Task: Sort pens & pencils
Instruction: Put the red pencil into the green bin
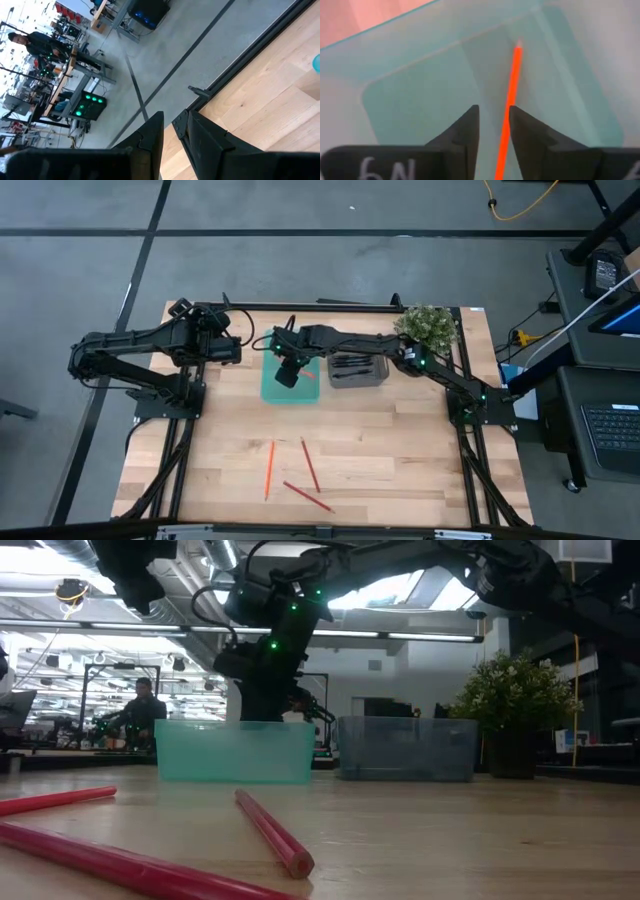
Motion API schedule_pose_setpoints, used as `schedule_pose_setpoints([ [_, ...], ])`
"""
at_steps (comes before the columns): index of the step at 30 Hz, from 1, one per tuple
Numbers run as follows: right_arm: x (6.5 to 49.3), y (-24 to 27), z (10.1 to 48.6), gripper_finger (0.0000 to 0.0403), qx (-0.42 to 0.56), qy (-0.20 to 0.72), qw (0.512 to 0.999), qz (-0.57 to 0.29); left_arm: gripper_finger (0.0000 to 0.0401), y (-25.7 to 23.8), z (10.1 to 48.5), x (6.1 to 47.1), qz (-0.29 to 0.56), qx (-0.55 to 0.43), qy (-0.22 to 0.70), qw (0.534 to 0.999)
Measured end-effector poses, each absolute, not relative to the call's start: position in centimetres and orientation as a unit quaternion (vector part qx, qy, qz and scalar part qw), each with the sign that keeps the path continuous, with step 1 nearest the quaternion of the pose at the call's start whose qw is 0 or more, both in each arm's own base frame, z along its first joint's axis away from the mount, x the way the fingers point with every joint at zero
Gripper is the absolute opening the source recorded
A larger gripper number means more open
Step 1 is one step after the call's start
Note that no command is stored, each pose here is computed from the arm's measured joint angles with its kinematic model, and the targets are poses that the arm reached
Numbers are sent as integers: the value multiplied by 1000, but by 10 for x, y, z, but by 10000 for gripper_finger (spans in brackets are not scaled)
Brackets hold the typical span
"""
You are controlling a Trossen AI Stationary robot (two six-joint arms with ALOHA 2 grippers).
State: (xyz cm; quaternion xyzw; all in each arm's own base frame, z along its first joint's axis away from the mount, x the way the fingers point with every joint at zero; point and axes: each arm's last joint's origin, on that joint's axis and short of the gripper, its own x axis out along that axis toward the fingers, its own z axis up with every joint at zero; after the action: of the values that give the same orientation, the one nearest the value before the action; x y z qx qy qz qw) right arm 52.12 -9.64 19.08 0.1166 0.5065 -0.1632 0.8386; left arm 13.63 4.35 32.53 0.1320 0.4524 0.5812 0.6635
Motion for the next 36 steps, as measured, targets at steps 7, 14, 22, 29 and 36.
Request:
schedule_pose_setpoints([
  [7, 521, -92, 199, 125, 114, 498, 847, -148, 85, 43, 325, 136, 581, 132, 453, 664],
  [14, 506, -35, 251, 126, 127, 499, 856, -50, 85, 43, 324, 137, 571, 117, 462, 668],
  [22, 458, 96, 255, 126, 16, 628, 774, -82, 85, 32, 320, 142, 507, 62, 490, 707],
  [29, 436, 177, 228, 126, -60, 602, 789, -111, 85, 18, 318, 154, 467, 69, 480, 740],
  [36, 455, 175, 214, 126, 92, 565, 815, -95, 85, 13, 313, 161, 456, 84, 493, 737],
])
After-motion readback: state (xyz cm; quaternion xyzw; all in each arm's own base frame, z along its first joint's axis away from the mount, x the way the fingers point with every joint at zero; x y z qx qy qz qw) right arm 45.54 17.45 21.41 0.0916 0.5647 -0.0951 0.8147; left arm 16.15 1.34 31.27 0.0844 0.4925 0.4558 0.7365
